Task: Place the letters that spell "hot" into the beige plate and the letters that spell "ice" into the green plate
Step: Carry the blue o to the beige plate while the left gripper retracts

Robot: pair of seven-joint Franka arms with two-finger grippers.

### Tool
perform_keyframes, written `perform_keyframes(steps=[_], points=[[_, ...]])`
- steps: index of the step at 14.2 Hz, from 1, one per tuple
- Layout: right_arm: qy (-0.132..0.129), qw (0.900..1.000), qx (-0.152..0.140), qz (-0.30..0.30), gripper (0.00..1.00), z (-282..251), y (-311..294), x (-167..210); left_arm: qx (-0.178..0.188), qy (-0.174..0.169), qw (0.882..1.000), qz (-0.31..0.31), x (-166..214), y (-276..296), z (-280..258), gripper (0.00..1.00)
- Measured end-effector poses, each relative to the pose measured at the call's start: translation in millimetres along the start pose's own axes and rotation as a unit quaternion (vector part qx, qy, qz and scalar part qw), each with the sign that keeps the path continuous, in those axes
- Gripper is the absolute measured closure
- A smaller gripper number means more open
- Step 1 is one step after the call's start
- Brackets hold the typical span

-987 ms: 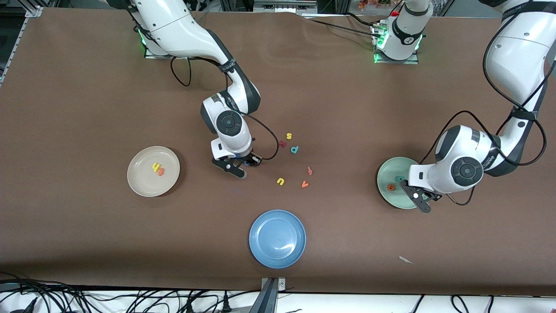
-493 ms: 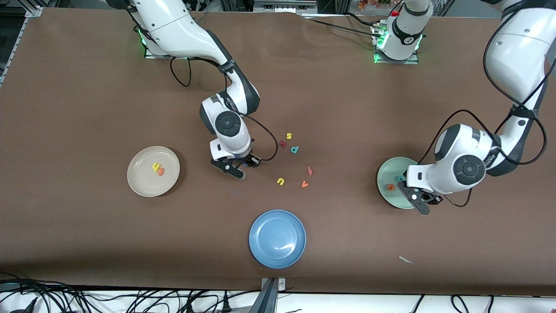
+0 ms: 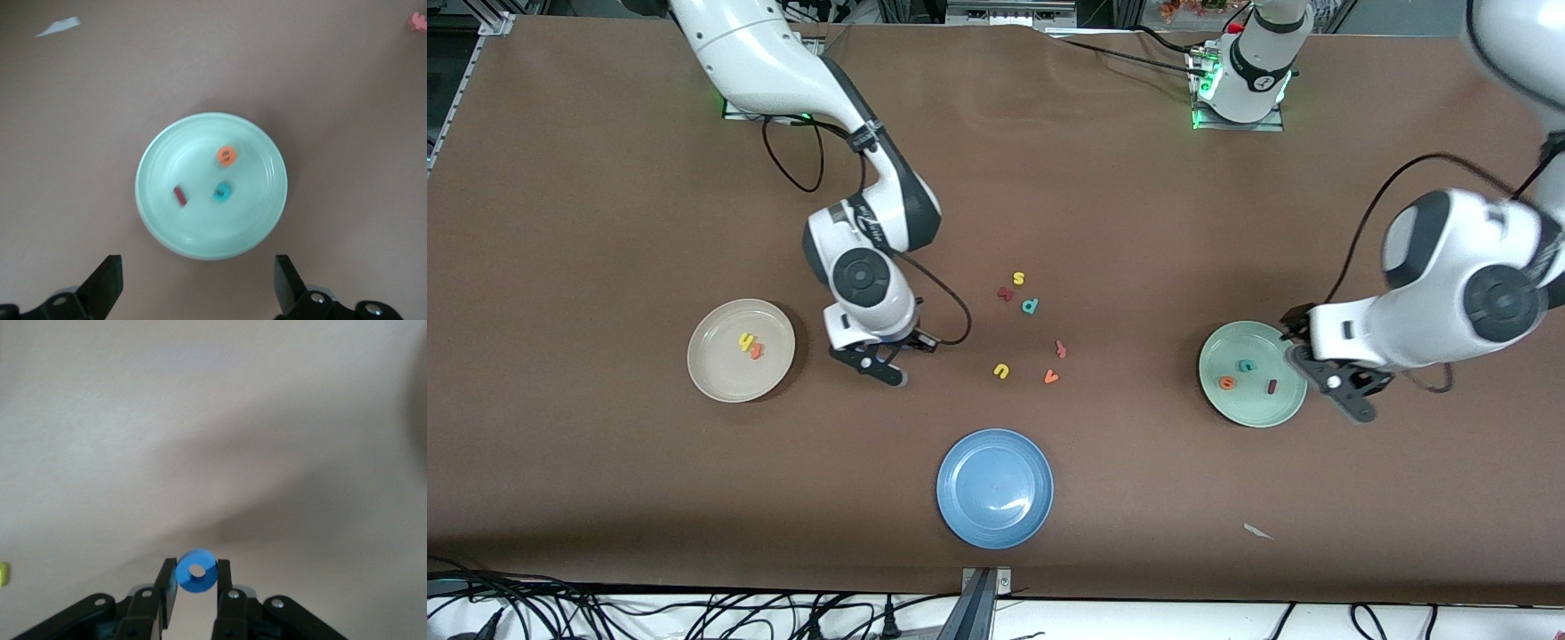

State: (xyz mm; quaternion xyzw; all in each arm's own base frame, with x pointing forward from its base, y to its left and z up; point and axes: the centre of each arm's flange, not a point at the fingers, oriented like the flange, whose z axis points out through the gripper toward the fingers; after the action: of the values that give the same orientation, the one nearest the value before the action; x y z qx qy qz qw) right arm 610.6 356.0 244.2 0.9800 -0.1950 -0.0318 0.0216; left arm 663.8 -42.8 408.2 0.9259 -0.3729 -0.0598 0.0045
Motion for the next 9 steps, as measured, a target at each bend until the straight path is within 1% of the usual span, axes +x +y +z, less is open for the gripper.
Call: perform_keyframes(steps=[2,4,6,9], points=[[-0.003,0.999,-0.016,-0.032,0.72,-9.6,27.2,22.1,0.007,0.001,1.000,-0.016,-11.1,10.3,-41.8,0.00],[-0.004,0.997,-0.028,-0.067,0.72,-11.9,57.5,38.6,-0.001,0.013,0.999,-0.032,-16.9,25.2,-75.1,0.00],[-0.004,0.994,-0.037,-0.104,0.72,-14.9,94.7,52.4,0.003,0.022,0.998,-0.053,-22.1,39.3,-106.2,0.00],[0.011,0.987,-0.040,-0.157,0.72,-10.3,162.7,74.4,0.013,0.032,0.994,-0.100,-35.5,46.6,-135.2,0.00]])
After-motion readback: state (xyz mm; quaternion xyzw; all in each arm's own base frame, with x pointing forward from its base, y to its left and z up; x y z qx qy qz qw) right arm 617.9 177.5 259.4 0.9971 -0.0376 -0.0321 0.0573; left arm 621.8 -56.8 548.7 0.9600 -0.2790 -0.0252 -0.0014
